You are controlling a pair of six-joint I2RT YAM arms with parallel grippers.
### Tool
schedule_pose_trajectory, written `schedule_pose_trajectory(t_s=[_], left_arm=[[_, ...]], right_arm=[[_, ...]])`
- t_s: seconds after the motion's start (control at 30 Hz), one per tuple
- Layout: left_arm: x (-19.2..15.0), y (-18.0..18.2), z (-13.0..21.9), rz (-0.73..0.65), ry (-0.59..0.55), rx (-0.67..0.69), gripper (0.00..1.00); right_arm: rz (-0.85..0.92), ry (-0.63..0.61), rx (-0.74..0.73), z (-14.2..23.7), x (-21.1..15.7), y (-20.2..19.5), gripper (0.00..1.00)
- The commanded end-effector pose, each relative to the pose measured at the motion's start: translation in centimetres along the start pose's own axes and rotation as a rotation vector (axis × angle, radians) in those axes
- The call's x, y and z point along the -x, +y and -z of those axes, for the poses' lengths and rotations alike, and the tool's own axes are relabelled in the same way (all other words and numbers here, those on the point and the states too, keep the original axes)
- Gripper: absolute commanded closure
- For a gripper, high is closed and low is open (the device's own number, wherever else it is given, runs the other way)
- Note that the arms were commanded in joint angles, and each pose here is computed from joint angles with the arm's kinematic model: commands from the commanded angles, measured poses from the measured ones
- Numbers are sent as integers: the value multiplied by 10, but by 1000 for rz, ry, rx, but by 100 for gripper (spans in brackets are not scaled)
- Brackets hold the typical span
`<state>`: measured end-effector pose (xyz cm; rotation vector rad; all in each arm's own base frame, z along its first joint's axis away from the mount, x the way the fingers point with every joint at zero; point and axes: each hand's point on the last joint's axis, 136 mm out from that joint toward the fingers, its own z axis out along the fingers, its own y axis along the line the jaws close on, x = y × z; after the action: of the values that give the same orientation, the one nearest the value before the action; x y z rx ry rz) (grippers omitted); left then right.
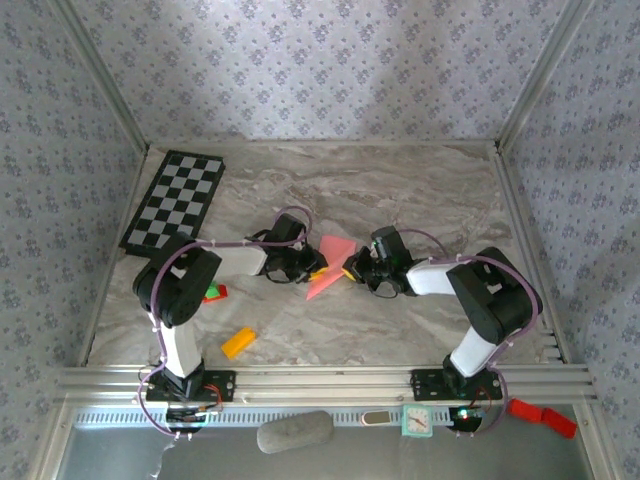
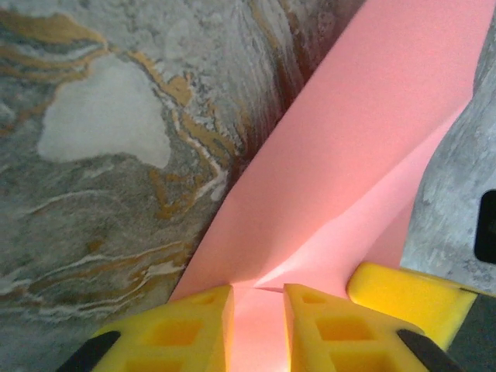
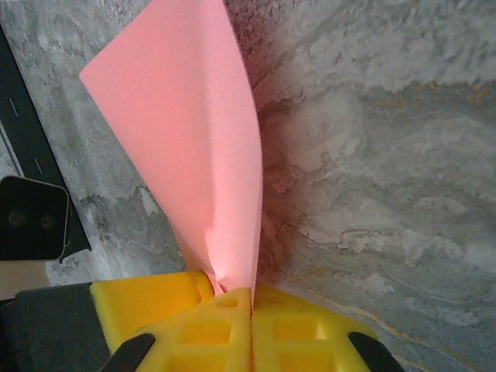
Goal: Fold a paper plane with a square sheet of paper (pick it up from the middle)
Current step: Fold the wing for the fifth time at the center of the table.
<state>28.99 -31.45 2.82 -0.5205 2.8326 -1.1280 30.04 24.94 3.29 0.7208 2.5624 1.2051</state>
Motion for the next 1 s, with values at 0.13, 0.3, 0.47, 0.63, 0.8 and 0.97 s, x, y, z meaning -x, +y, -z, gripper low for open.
schedule_pose_trajectory(t_s=[0.13,0.3,0.47,0.63,0.8,0.97], left_arm=[[3,-10,37,-187,-83,47,62],[-8,-19,52,-435,-133,127,55],[-19,-26,57,-709,-211,224,43],[-28,-32,49,-925,-261,282,37],[-38,-39,37,-1119,-307,304,36],[-43,-35,24,-1259,-336,276,40]], right_arm=[[14,-44,19,13,7,10,94],[2,-53,19,19,5,13,94],[-17,-68,6,27,4,14,94],[-47,-75,12,34,5,18,94],[-75,-75,22,39,5,20,94],[-101,-66,27,41,6,20,94]])
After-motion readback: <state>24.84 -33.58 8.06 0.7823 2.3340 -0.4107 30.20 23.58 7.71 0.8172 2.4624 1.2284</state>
